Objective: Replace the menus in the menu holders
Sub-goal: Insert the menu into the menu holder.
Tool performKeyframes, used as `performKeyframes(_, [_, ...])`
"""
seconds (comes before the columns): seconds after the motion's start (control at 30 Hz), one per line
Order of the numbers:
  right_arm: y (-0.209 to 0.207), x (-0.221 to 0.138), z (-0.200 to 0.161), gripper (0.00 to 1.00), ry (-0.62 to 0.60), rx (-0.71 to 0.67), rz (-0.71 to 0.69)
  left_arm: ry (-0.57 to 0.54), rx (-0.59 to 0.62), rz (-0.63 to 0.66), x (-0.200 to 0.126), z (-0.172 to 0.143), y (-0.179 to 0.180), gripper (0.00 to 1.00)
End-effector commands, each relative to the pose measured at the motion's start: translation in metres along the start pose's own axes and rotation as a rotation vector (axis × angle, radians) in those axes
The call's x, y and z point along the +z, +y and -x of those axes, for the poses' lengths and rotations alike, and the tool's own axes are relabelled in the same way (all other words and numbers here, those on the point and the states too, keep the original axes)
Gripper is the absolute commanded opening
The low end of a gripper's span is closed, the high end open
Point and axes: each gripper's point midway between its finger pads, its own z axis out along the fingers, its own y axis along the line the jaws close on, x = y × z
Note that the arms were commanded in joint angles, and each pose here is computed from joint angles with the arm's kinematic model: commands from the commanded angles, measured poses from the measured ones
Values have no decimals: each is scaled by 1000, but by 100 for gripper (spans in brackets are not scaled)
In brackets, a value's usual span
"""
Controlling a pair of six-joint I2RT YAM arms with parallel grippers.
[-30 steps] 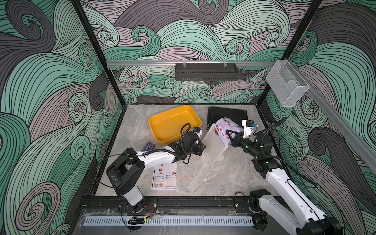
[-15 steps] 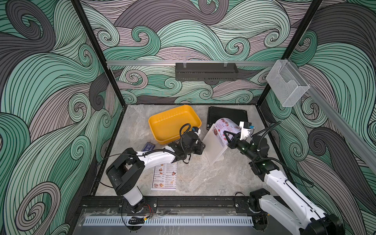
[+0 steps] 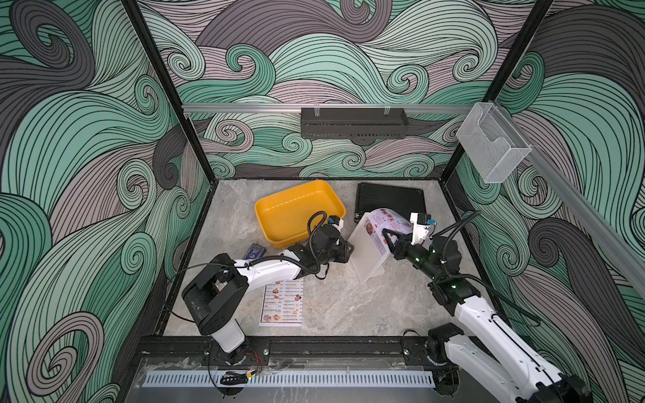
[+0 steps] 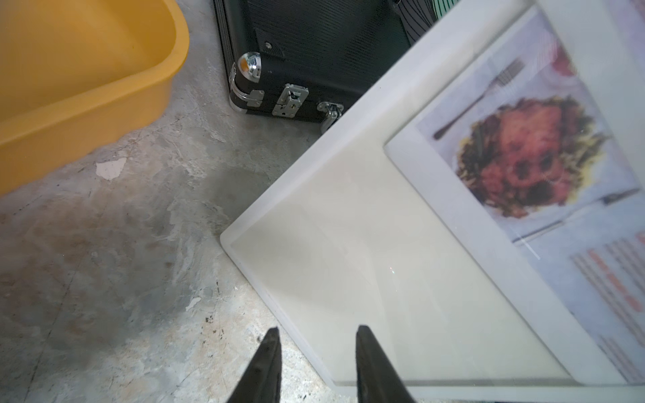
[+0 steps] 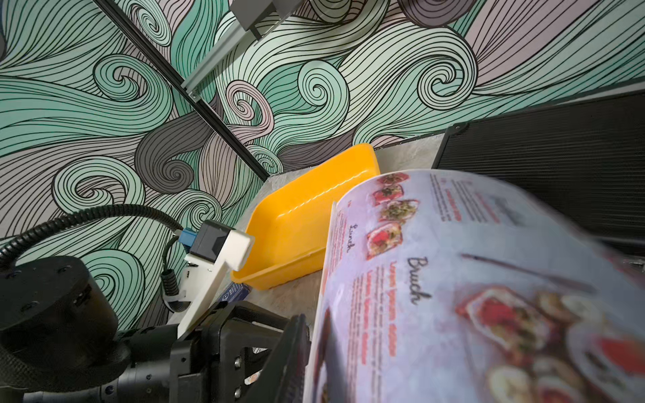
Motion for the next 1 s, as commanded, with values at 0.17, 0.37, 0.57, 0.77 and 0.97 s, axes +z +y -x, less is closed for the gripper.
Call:
performKeyframes(0.17, [15, -5, 17, 29, -1, -5, 56, -16, -8, 8, 0, 4, 3, 36])
performKeyframes(0.37, [22, -7, 12, 12, 35, -3, 92, -13, -6, -11, 0, 3, 0, 35])
performKeyframes(0.57, [23, -7, -3, 4, 79, 19, 123, -16, -3, -18, -2, 4, -2, 35])
performKeyframes(0.77, [23, -10, 0, 20, 72, 9, 111, -21, 0, -25, -5, 5, -4, 36])
performKeyframes(0.97, [24, -17, 19, 38, 27, -27, 79, -28, 6, -22, -6, 8, -4, 35])
